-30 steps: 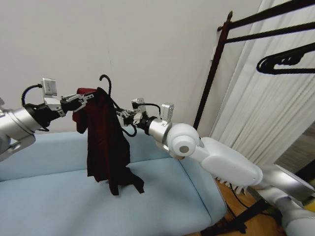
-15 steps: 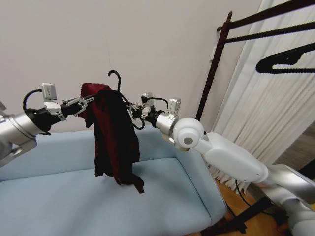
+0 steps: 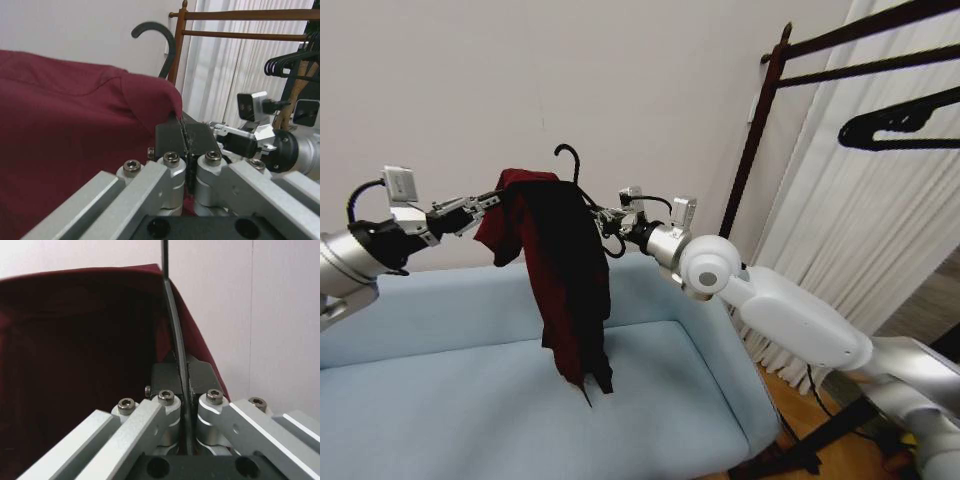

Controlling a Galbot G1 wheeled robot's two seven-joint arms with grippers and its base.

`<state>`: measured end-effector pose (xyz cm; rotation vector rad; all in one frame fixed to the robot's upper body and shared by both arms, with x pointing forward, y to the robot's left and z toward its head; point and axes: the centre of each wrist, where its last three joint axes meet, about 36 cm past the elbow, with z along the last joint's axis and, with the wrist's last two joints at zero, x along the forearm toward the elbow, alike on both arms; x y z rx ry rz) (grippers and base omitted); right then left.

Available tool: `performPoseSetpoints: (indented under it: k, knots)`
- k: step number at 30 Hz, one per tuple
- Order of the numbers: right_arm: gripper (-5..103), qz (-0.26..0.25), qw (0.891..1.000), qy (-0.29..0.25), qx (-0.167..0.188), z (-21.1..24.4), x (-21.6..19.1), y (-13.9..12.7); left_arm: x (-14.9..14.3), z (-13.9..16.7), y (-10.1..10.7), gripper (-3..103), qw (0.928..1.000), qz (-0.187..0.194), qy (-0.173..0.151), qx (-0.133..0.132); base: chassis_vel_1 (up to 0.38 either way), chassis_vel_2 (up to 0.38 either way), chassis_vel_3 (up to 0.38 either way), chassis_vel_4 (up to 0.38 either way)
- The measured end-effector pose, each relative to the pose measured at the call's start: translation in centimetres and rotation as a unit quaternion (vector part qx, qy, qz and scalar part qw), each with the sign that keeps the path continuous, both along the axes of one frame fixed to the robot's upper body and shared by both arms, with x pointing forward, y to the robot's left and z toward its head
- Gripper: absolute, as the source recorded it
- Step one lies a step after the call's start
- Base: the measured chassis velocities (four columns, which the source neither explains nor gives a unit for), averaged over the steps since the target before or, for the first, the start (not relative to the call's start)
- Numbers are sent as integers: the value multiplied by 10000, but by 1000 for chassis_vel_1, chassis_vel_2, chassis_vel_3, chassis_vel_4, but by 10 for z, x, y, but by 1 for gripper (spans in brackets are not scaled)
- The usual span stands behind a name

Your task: Pick up the clothes from the sofa and hang them on the clothes hanger.

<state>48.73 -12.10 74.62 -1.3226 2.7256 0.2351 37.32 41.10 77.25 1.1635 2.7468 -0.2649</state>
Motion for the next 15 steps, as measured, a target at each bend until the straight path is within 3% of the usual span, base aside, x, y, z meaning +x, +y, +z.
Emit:
performPoseSetpoints:
  k: [2, 6, 10, 12, 15]
  knots:
    - [2, 30, 10000, -31, -6, 3, -3, 1, 2, -4, -3, 0, 10000, 42, 5, 58, 0, 0, 0, 0]
    - [2, 59, 10000, -46, -21, 6, -7, 2, 3, -8, -5, 11, 9999, 93, -24, 85, 0, 0, 0, 0]
    - [2, 29, 9999, -80, -102, 12, -7, -4, 2, -13, -5, 32, 9997, 203, -41, 106, 0, 0, 0, 0]
    - [2, 20, 9999, -99, -121, 14, -7, -6, 2, -14, -5, 32, 9997, 216, -44, 98, 0, 0, 0, 0]
    - [2, -7, 9998, -154, -153, 22, -6, -11, 1, -14, -3, 48, 9996, 247, -71, 65, 0, 0, 0, 0]
